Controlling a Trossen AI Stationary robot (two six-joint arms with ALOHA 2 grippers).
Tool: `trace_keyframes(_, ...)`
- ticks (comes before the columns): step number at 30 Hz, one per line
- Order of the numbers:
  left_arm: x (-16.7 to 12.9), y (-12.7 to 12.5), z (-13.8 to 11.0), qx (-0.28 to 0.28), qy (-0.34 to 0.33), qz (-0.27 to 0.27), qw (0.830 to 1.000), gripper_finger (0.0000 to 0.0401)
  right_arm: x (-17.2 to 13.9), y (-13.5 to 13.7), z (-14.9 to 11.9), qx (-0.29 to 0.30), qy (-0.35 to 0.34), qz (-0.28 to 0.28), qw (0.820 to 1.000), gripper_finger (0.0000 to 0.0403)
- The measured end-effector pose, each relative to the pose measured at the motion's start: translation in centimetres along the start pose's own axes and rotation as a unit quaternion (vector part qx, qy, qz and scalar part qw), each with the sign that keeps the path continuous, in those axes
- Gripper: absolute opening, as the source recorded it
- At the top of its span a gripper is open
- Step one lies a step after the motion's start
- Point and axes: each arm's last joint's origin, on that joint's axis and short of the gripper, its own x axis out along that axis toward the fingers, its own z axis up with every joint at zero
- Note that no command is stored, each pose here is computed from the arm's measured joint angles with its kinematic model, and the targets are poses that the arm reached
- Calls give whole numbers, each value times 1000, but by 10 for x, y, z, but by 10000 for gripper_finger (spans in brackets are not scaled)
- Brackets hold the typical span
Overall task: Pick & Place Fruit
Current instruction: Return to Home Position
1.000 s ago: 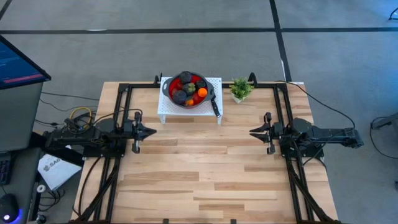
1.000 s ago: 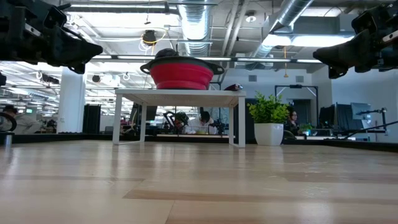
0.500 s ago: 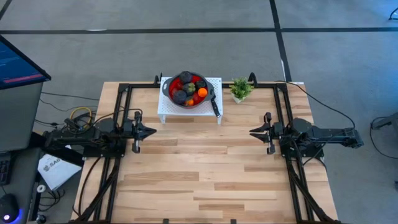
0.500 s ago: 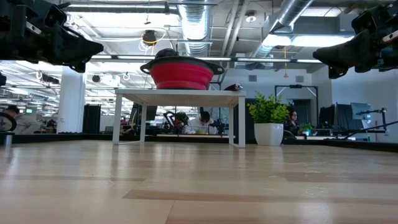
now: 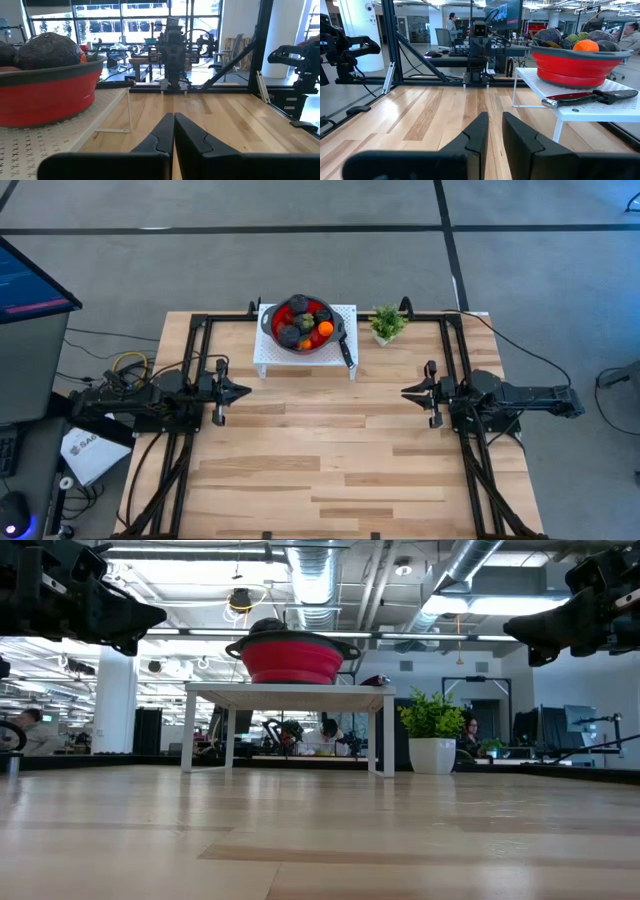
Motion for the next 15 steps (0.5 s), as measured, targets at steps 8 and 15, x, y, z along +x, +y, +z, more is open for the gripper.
trace_keyframes(8, 0, 0, 0, 0, -2, 0, 1000, 8, 0, 2, 0, 0, -2, 8, 1000, 42)
trace_keyframes(15, 0, 0, 1, 0, -3, 0, 1000, 8, 0, 2, 0, -4, -2, 10, 1000, 3)
